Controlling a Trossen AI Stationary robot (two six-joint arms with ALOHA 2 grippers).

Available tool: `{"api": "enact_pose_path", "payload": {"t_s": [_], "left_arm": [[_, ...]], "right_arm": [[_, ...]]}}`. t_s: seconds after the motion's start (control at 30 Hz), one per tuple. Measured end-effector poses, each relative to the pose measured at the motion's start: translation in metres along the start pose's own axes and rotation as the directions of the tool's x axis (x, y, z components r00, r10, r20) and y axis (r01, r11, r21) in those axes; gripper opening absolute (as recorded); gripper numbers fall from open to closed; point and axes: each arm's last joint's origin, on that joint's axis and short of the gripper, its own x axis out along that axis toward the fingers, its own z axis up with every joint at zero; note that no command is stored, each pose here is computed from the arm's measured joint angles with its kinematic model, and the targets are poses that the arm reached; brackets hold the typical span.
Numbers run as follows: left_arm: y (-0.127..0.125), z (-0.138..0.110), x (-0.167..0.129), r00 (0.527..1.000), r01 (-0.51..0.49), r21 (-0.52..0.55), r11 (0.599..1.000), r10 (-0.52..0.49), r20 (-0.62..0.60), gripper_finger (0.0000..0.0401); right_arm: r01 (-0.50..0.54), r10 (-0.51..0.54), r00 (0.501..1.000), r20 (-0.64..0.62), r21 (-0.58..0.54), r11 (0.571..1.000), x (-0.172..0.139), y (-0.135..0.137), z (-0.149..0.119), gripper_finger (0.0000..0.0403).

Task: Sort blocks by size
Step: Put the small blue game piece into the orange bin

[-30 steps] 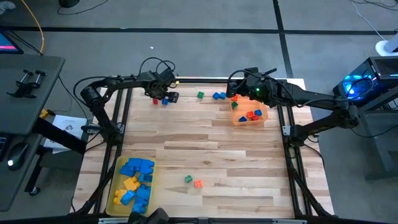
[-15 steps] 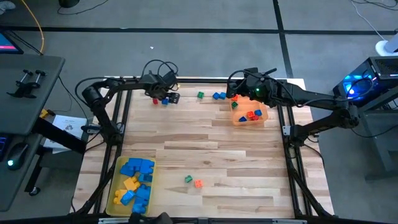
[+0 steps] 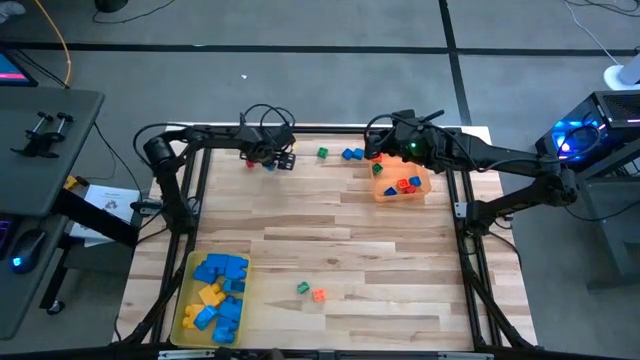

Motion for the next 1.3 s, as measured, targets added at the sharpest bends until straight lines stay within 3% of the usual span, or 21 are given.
{"api": "enact_pose_path", "payload": {"t_s": [0.33,0.57,0.67,0.77,0.83,1.0,1.1,1.3], "left_arm": [[-0.001,0.000,0.003,1.000,0.012,-0.020,1.000,-0.012,-0.004,0.0293],[0.006,0.006,-0.006,0.997,0.078,0.128,0.989,-0.075,-0.033,0.0293],[0.008,0.014,-0.030,0.989,0.149,0.237,0.960,-0.150,-0.013,0.0293],[0.017,0.007,-0.054,0.993,0.118,0.295,0.948,-0.113,-0.034,0.0293],[0.024,-0.003,-0.062,0.996,0.072,0.270,0.960,-0.057,-0.061,0.0293],[0.025,-0.038,-0.066,0.998,0.061,0.069,0.996,-0.059,-0.034,0.0293],[0.020,-0.063,-0.061,0.996,0.091,-0.043,0.995,-0.092,-0.019,0.0293],[0.010,-0.095,-0.052,0.994,0.090,-0.152,0.984,-0.080,0.068,0.0293]], "right_arm": [[0.011,-0.011,1.000,-0.015,-0.010,1.000,0.000,-0.001,-0.001,0.0000],[0.028,-0.029,0.999,-0.032,-0.023,0.999,0.000,-0.003,-0.003,0.0000],[0.028,-0.029,0.999,-0.032,-0.023,0.999,0.000,-0.003,-0.003,0.0000],[0.029,-0.030,0.999,-0.033,-0.024,0.999,0.000,-0.003,-0.003,0.0000],[0.030,-0.031,0.999,-0.033,-0.024,0.999,0.000,-0.003,-0.004,0.0000],[0.043,-0.044,0.998,-0.039,-0.031,0.999,0.005,-0.002,-0.006,0.0000],[0.051,-0.053,0.997,-0.053,-0.038,0.998,0.011,-0.001,-0.009,0.0000],[0.055,-0.060,0.991,-0.117,-0.046,0.997,0.028,0.003,-0.020,0.0000]]}}
